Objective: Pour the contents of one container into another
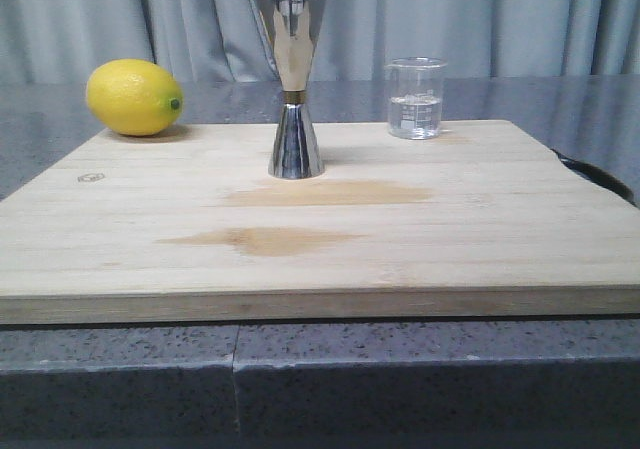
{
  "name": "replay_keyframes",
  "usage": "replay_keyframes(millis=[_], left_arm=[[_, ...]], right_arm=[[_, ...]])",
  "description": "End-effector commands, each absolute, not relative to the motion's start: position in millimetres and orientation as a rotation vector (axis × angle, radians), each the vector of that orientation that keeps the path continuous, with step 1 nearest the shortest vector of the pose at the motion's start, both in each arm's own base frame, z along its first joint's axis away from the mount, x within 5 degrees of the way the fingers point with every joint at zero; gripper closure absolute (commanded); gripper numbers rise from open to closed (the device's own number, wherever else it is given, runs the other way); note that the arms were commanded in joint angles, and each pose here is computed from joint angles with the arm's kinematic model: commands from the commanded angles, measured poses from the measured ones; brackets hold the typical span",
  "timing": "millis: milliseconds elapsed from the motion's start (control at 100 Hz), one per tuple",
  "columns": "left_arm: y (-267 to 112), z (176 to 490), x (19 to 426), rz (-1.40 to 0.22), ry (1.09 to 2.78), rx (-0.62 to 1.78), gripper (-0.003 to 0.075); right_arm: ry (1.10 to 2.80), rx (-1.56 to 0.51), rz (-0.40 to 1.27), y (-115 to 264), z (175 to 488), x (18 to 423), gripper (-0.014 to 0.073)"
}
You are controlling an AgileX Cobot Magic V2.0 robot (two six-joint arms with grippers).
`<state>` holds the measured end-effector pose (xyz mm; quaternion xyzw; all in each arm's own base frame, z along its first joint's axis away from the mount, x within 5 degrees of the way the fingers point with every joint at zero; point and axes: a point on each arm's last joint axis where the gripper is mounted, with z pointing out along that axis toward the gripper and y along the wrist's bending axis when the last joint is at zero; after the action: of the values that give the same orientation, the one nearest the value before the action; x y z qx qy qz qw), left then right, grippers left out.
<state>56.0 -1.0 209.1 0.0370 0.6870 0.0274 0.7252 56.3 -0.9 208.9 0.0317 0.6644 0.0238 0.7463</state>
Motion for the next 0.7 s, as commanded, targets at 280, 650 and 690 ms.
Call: replay_keyframes(millis=[280, 650, 690], left_arm=[[-0.4, 221.0, 52.4, 0.042, 1.362, 0.050, 0.0739], [-1.8, 277.6, 39.0, -0.088, 1.326, -0.028, 0.0739], [-2.3, 285.2, 38.2, -0.092, 1.336, -0.023, 0.0739]], right_arm=[[1.343, 0.042, 0.024, -0.8, 214.2, 53.5, 0.0666], [1.394, -0.016, -0.076, -2.0, 264.5, 42.6, 0.0666], [1.412, -0.017, -0.084, -2.5, 271.2, 42.3, 0.0666]])
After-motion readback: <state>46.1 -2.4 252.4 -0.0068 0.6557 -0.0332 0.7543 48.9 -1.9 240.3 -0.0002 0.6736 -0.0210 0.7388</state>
